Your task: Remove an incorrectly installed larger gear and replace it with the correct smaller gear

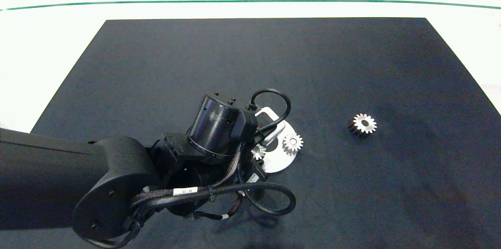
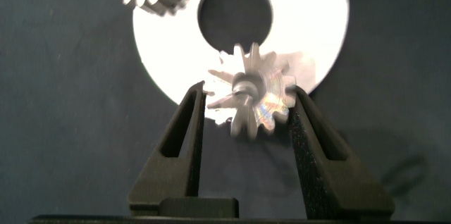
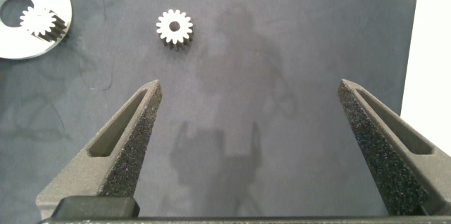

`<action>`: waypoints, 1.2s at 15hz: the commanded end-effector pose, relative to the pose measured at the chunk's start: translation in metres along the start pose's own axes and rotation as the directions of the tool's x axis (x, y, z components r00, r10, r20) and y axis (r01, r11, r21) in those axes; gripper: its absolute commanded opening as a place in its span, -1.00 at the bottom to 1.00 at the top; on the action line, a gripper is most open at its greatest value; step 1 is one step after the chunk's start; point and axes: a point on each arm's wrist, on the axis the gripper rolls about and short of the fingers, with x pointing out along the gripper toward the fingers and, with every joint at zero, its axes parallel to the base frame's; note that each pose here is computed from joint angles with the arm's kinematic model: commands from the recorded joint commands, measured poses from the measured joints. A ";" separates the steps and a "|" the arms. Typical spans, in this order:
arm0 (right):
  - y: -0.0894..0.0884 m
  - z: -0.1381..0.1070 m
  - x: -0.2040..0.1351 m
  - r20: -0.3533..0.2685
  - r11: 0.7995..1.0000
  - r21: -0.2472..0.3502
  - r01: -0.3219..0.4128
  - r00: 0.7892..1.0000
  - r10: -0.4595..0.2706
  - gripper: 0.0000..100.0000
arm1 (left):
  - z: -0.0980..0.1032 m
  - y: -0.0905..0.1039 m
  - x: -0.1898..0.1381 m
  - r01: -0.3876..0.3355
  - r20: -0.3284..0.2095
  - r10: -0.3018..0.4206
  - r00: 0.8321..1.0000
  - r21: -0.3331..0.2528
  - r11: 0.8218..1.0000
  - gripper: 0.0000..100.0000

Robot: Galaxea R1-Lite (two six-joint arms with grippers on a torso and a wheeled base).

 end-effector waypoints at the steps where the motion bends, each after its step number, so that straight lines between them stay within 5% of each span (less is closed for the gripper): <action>1: 0.000 0.000 0.000 -0.002 1.000 -0.001 0.000 1.000 0.000 1.00 | -0.002 0.003 -0.002 -0.008 -0.003 0.008 1.000 -0.002 1.000 -0.56; 18: 0.000 0.001 -0.002 0.004 1.000 -0.002 0.006 1.000 -0.006 1.00 | -0.024 0.002 -0.004 -0.025 0.002 0.025 1.000 -0.029 0.999 -0.56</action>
